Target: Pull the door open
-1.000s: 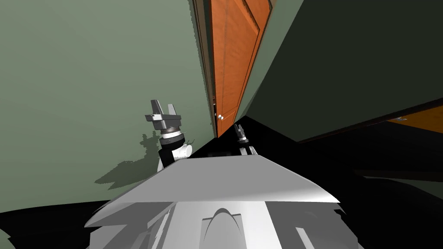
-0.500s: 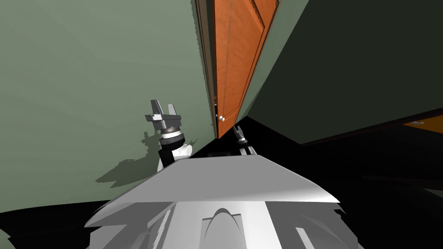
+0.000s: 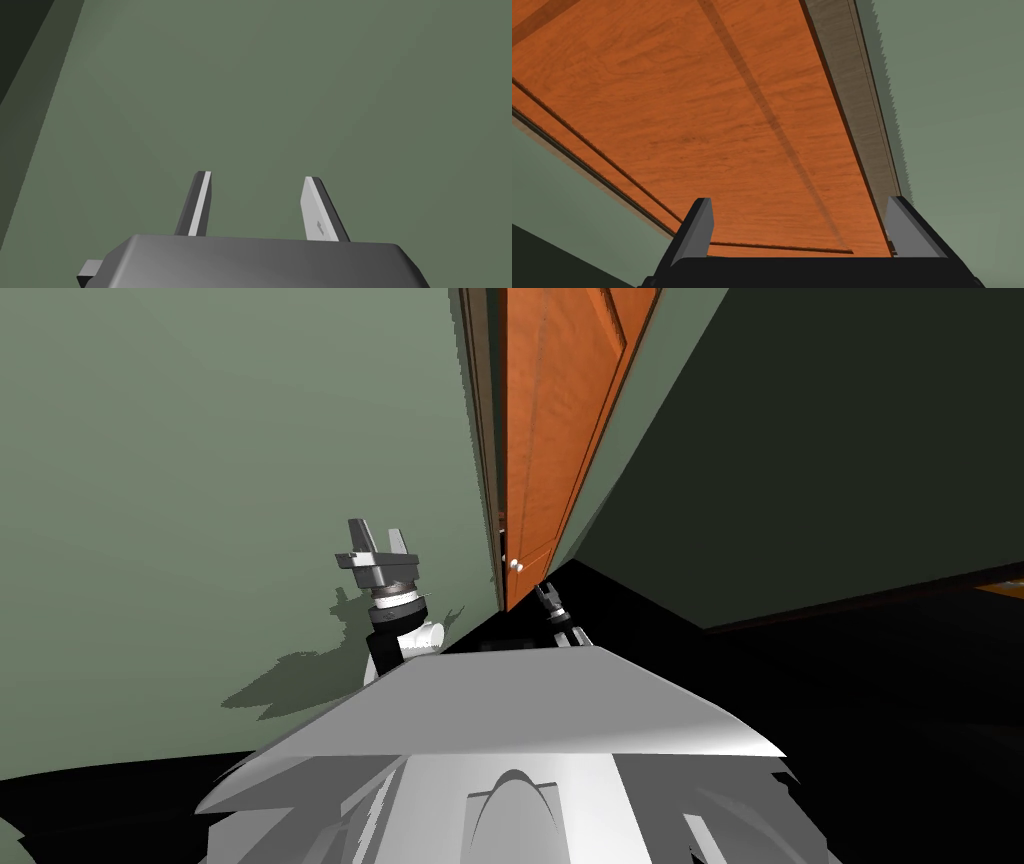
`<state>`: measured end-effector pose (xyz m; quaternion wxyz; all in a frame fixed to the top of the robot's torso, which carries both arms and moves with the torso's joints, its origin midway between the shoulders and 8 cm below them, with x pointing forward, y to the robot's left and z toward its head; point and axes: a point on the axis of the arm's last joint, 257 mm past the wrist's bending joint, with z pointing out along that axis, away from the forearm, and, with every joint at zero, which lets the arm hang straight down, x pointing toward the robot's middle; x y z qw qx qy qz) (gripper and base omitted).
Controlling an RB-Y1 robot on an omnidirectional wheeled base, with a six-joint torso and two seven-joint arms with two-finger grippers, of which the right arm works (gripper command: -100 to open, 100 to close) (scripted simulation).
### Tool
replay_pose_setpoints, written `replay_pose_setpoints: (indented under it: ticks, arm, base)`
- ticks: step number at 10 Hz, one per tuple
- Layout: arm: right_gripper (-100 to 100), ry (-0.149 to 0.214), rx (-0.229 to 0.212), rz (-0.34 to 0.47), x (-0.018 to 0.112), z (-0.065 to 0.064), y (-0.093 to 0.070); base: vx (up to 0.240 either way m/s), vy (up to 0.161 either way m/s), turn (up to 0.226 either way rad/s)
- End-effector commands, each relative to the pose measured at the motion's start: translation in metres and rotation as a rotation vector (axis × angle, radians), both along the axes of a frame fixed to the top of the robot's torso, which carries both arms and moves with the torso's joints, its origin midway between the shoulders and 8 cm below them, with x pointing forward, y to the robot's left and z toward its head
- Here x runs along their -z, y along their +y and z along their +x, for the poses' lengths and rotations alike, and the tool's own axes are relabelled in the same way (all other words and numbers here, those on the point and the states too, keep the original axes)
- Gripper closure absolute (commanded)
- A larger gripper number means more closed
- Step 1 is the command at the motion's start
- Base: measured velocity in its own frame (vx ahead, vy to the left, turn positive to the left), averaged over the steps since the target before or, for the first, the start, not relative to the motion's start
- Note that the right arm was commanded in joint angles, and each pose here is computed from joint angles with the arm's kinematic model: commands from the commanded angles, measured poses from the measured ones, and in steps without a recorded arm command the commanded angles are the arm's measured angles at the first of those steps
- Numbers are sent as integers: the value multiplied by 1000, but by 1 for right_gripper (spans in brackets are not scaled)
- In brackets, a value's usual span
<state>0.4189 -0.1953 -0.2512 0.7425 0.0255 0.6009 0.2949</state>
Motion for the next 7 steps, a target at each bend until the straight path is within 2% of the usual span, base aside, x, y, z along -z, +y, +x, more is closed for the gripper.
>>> replay_pose_setpoints:
  ticks: [1, 7]
  arm:
    - [-100, 8, -7, -35, 12, -1, 1]
    - [-100, 34, -45, -201, 59, -6, 4]
  base:
    - [63, 14, 30]
    - [102, 17, 47]
